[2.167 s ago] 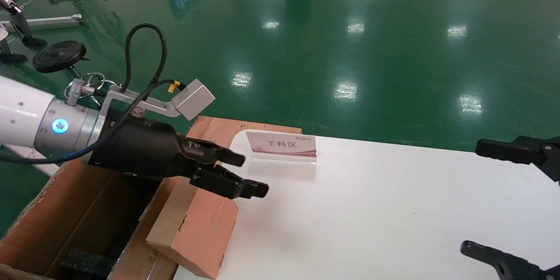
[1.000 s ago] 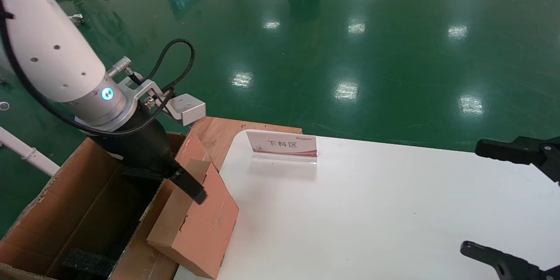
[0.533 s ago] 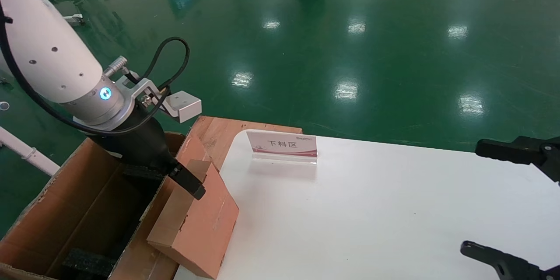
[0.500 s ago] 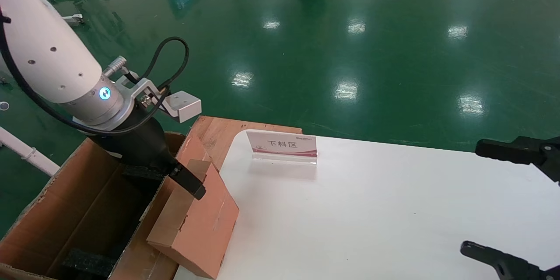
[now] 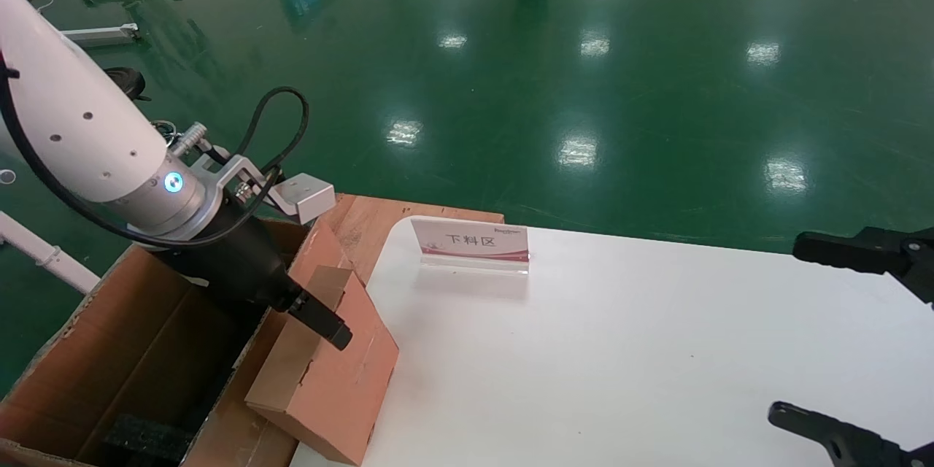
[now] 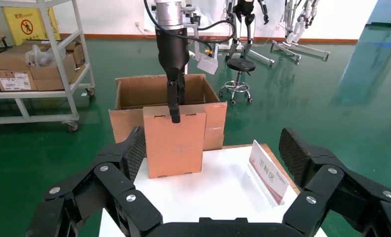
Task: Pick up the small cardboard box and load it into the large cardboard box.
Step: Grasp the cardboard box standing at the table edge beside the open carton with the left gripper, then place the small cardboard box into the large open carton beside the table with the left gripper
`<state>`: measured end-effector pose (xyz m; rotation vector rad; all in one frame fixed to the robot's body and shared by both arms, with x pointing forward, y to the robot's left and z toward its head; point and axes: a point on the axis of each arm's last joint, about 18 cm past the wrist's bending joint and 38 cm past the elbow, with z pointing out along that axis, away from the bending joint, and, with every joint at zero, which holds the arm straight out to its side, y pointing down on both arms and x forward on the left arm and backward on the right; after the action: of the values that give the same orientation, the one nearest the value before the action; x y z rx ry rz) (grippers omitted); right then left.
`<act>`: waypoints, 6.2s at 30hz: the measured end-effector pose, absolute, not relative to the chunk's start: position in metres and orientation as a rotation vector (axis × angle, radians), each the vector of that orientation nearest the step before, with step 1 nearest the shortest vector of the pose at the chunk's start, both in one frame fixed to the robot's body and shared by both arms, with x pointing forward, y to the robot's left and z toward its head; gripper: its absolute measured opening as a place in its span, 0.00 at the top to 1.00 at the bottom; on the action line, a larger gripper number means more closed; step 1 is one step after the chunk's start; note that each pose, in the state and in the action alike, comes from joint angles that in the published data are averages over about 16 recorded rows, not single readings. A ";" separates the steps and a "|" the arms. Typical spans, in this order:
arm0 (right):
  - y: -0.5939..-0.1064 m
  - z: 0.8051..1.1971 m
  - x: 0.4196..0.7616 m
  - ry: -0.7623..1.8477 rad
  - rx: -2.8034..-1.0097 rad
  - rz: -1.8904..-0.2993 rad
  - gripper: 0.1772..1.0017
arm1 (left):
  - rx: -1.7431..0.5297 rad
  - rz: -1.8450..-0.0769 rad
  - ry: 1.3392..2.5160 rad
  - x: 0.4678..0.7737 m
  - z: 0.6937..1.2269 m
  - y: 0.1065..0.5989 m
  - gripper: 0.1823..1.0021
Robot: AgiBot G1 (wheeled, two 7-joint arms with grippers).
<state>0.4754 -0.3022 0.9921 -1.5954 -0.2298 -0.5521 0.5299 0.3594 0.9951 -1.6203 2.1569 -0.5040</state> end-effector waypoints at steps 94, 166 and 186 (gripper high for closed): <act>-0.302 0.992 0.476 -0.229 -1.595 -0.552 0.98 | -1.245 -0.428 1.822 0.486 1.199 0.327 0.89; -0.302 0.992 0.476 -0.229 -1.595 -0.552 0.04 | -1.921 -0.350 1.918 0.401 1.032 0.477 0.91; -0.302 0.992 0.476 -0.229 -1.595 -0.552 0.00 | -1.845 -0.258 1.823 0.408 1.027 0.512 0.91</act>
<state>0.4756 -0.3024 0.9921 -1.5950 -0.2292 -0.5523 0.4075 0.5118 1.0268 -1.8450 1.8227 -0.2579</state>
